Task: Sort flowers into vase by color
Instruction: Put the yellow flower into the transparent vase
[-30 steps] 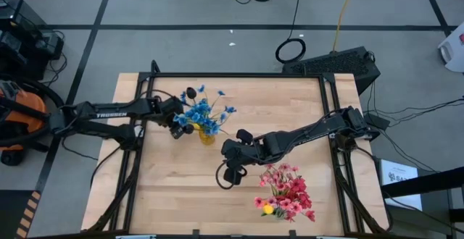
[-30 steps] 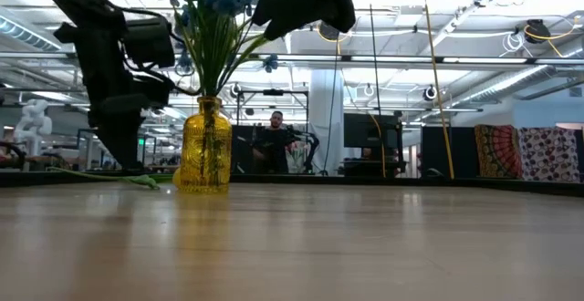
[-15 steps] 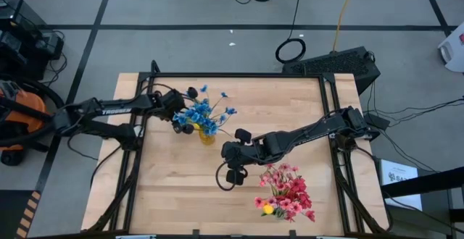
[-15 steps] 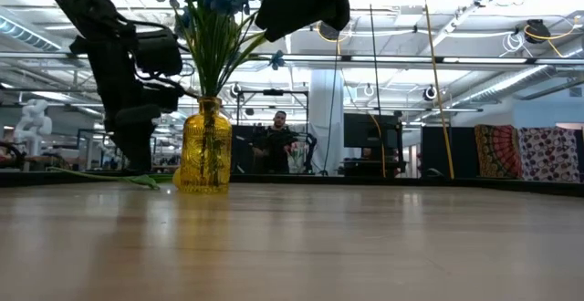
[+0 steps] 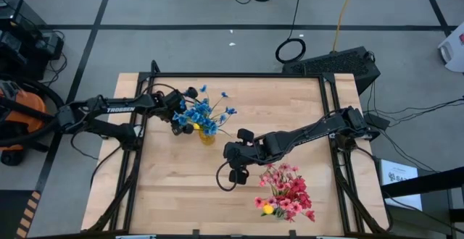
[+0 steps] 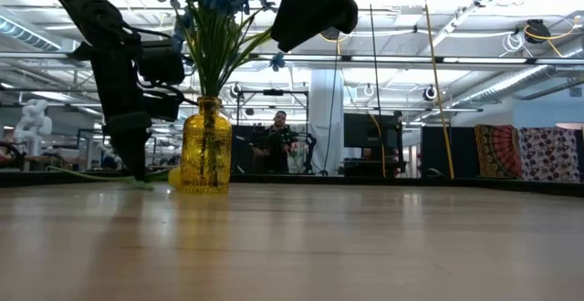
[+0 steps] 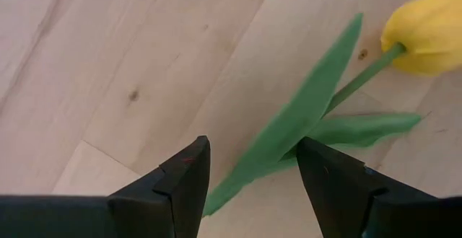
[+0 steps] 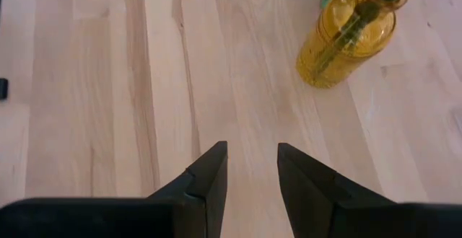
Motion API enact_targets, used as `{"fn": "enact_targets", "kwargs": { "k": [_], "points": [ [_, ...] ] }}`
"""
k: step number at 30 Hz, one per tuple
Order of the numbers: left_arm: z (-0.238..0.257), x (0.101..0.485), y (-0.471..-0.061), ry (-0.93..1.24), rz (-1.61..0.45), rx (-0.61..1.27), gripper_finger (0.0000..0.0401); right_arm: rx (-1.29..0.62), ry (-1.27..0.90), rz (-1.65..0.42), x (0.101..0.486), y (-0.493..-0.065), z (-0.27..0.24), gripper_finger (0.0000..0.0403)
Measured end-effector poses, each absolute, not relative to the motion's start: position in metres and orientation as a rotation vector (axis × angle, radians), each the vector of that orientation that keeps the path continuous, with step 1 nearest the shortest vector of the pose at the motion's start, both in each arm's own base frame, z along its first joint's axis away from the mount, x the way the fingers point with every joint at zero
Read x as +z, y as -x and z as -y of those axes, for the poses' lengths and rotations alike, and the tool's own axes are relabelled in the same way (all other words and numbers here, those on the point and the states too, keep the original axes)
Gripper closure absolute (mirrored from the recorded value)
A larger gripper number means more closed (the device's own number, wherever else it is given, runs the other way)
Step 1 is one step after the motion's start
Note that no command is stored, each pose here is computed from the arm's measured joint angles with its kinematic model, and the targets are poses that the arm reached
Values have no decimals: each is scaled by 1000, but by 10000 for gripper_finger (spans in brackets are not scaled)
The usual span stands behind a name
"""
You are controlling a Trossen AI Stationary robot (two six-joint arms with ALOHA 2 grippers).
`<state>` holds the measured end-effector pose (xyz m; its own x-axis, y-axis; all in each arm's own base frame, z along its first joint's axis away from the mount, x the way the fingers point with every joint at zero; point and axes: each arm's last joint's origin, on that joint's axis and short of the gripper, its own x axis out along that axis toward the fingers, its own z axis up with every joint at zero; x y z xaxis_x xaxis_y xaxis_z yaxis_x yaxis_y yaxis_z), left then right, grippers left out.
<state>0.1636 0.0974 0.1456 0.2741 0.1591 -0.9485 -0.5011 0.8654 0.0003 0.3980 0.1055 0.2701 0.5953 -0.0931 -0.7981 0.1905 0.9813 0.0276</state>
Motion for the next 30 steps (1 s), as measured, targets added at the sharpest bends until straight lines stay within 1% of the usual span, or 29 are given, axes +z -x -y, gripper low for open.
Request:
{"fn": "enact_targets", "kwargs": {
  "k": [8, 13, 15, 17, 19, 23, 24, 25, 30],
  "points": [
    [-97, 141, -165, 295, -1251, 399, 187, -155, -90, -925, 270, -398, -105, 289],
    [-99, 125, -169, 347, -1332, 376, 189, -150, -79, -925, 270, -398, -105, 289],
    [-100, 121, -171, 391, -1348, 395, 199, -148, -74, -926, 270, -398, -105, 289],
    [-101, 119, -172, 445, -1345, 447, 222, -147, -72, -925, 270, -398, -105, 289],
    [-101, 120, -172, 492, -1328, 500, 259, -147, -73, -926, 270, -398, -105, 289],
    [-101, 128, -170, 571, -1272, 553, 364, -146, -68, -925, 270, -398, -105, 289],
    [-102, 132, -170, 591, -1249, 575, 380, -145, -68, -925, 270, -398, -105, 289],
    [-104, 136, -170, 613, -1225, 608, 386, -145, -66, -925, 270, -398, -105, 289],
    [-113, 161, -165, 678, -1098, 805, 386, -161, -84, -920, 270, -398, -105, 289]
  ]
}}
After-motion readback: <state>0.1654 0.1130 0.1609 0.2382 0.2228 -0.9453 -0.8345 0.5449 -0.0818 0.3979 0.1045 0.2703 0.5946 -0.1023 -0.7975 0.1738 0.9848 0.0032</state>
